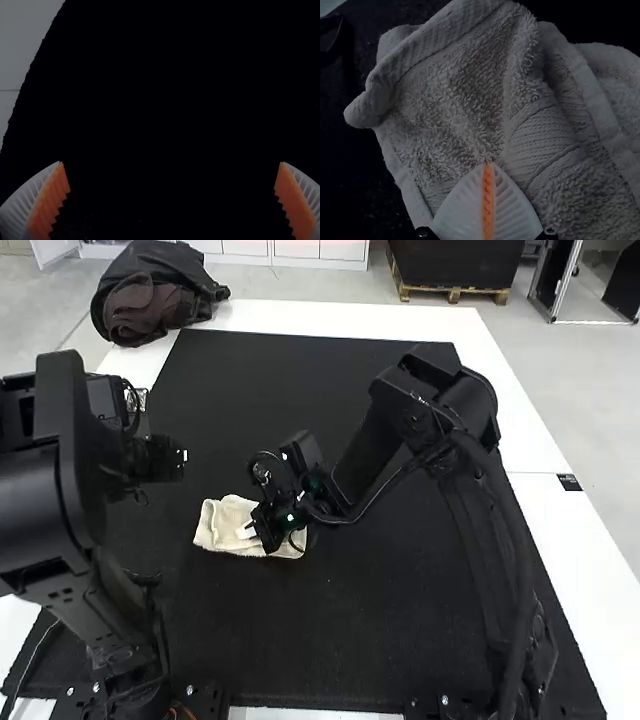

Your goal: Fold the towel.

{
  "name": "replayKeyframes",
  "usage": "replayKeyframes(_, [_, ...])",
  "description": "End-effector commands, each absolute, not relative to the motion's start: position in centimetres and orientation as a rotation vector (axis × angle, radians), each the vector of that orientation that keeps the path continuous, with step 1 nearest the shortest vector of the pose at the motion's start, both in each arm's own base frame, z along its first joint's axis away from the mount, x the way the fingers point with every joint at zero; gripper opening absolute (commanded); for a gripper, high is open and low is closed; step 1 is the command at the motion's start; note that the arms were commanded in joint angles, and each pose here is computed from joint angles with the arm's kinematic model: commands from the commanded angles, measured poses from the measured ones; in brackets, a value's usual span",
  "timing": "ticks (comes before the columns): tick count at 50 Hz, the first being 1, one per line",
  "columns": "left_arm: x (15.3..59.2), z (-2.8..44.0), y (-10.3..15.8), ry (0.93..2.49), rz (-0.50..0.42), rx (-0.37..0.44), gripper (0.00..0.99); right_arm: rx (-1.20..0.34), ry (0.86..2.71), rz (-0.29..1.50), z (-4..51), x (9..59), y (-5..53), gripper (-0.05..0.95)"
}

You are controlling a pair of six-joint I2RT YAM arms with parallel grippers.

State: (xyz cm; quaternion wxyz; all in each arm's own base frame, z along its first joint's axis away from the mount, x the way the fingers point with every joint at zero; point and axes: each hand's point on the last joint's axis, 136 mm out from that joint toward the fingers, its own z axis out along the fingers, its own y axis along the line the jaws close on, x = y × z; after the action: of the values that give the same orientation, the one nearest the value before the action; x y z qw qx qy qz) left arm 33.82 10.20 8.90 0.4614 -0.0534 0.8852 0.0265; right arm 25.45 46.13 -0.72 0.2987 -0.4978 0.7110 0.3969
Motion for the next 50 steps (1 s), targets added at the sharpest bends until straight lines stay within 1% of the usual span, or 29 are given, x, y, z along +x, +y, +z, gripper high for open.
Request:
replayKeyframes(1, [35.2,11.8,10.0,2.107,0.055,-0.111,0.962,-1.313,1.936,1.026,-2.7,26.2,44.9,-0.02])
replayKeyframes(6, [35.5,12.5,9.5,2.091,0.048,-0.1,0.962,-1.296,1.922,1.03,-2.5,26.5,44.9,-0.02])
replayKeyframes(11, [35.9,13.7,9.3,2.072,0.049,-0.087,0.962,-1.258,1.902,1.049,-0.8,26.8,45.3,-0.02])
replayKeyframes(17, [36.4,15.8,8.9,2.038,0.043,-0.076,0.962,-1.212,1.841,1.071,3.6,27.3,45.6,-0.02])
replayKeyframes(26, [37.3,18.6,7.3,2.0,0.007,-0.048,0.962,-1.122,1.732,1.107,11.9,28.2,45.6,-0.02])
replayKeyframes(31, [37.5,19.9,6.4,1.979,-0.008,-0.033,0.962,-1.086,1.688,1.107,15.5,28.7,45.0,-0.02])
replayKeyframes(45, [37.1,23.7,3.1,1.911,-0.056,0.03,0.962,-0.973,1.603,1.092,24.0,29.2,41.7,-0.02])
replayKeyframes(50, [36.6,25.8,2.2,1.871,-0.055,0.055,0.962,-0.946,1.561,1.067,27.0,29.0,40.3,-0.02])
